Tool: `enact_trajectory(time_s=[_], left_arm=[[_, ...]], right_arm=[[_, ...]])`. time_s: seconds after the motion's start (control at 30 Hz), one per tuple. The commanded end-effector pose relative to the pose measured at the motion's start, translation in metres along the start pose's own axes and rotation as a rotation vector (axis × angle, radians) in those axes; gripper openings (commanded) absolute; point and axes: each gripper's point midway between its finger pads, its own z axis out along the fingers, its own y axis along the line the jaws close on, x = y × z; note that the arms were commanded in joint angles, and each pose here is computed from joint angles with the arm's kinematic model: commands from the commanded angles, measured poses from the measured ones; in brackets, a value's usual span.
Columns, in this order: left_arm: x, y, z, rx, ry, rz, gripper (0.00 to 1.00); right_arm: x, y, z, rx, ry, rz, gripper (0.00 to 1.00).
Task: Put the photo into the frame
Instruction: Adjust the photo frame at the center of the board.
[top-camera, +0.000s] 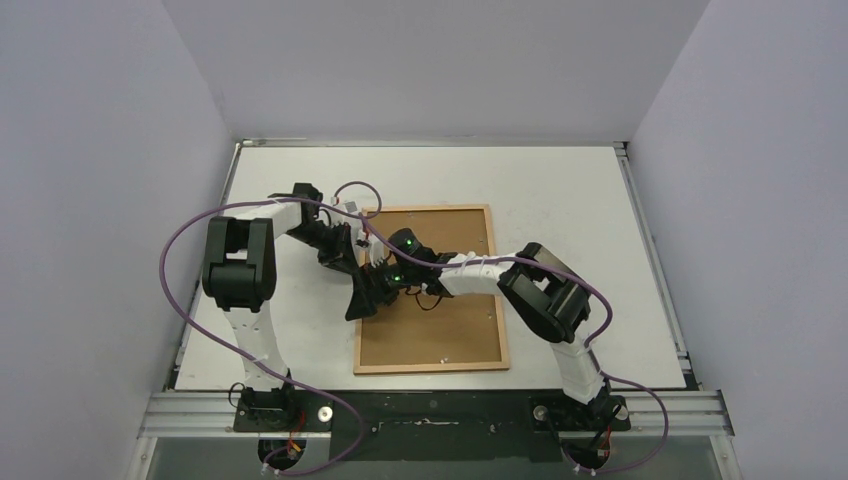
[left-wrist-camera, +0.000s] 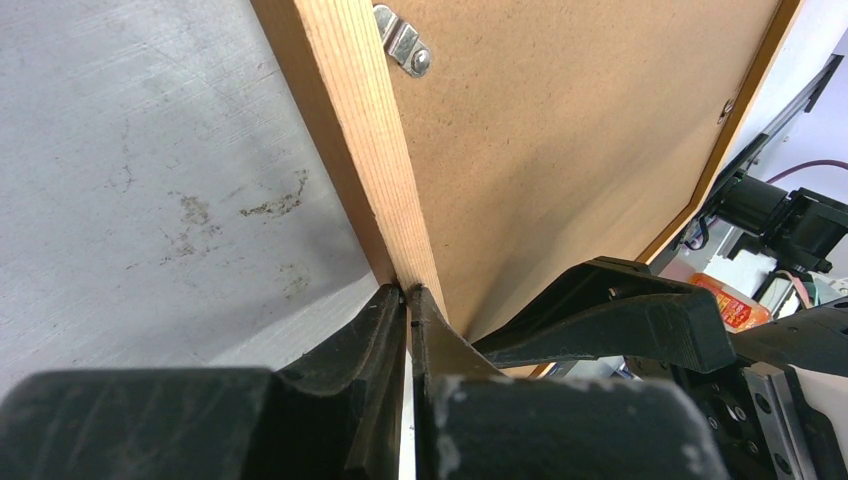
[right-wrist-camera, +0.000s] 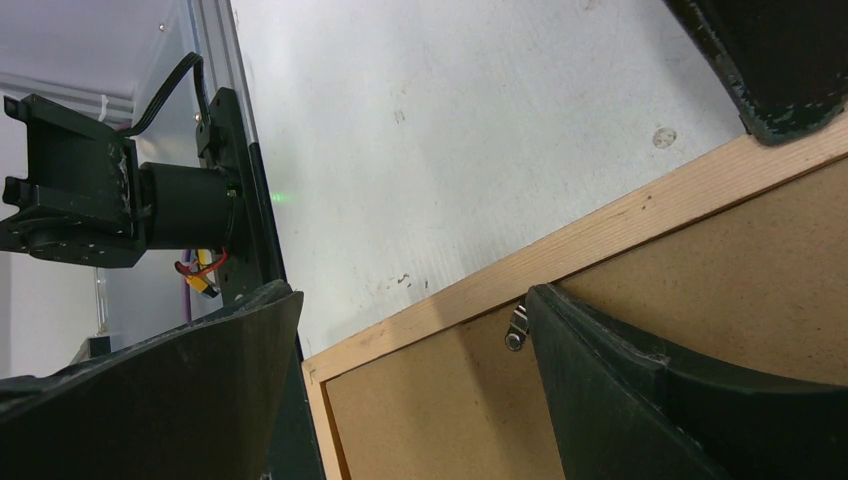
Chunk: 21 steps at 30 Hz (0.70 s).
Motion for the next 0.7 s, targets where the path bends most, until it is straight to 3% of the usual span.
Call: enact_trajectory(time_s=[0.0,0.17,0.33,0.5,0.67], left_arm=[[-0.004,0.003,0.012,-0.004,-0.008,0.048,0.03],[-0.004,0.0,0.012,0.009,-0.009,0.043,0.03],[-0.01,-0.013,-0.005,0.06,-0.045,0.025,0.1],[-0.014,-0.026,-0.039,0.099,-0.1,0.092,0.27],[-0.003,-0.019,-0.062,0.111,-0.096,0.179,0.32]], right_arm=[[0.068,0.008,0.017,-0.043,0.172,0.068,0.87],[0.059,0.008,0.011,-0.026,0.181,0.038,0.88],[-0.038,-0.007,-0.023,0.091,-0.036,-0.032,1.0],[-0.116,-0.024,-0.089,0.311,-0.255,-0.048,0.9],[-0.128,-0.07,-0.185,0.615,-0.409,0.066,0.9]])
